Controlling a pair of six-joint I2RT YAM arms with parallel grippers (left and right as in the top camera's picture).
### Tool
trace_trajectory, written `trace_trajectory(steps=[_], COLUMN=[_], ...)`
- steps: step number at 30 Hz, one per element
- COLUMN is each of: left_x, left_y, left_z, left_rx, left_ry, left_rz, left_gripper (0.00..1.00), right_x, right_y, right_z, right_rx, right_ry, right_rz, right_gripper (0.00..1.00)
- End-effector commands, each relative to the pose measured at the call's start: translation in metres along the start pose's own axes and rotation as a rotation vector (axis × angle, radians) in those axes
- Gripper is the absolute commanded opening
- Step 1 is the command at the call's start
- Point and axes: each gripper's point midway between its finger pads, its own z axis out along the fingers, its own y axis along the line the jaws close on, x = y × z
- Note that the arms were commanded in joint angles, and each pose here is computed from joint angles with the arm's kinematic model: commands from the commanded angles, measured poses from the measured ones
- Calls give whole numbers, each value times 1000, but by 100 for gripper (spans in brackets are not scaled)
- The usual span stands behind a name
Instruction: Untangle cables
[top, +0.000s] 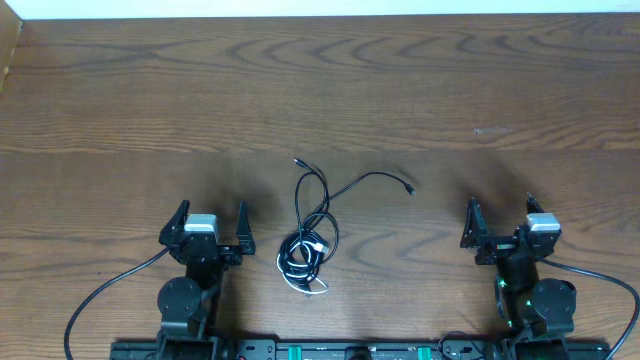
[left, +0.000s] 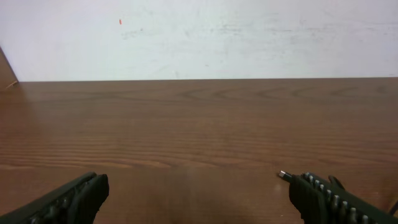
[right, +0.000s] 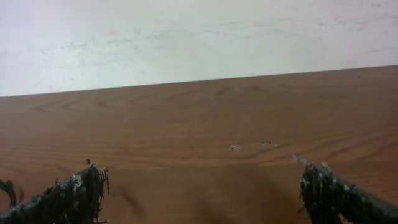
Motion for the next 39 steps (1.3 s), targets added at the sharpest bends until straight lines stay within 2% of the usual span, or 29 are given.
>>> trace_trajectory(steps=[1,17,39], left_x=[18,15,35], left_y=[6,6,1], left_z=[1,0,27], left_rx=[-34,-33,-12], left_ry=[57,115,456], left_rz=[9,11,2], left_gripper=[98,98,98], right_x=[0,0,0], right_y=[-2,-2,-2], right_z=[0,0,0], right_rx=[10,10,10], right_ry=[-3,-3,-3], right_rz=[-15,-15,-15], right_gripper=[99,99,99])
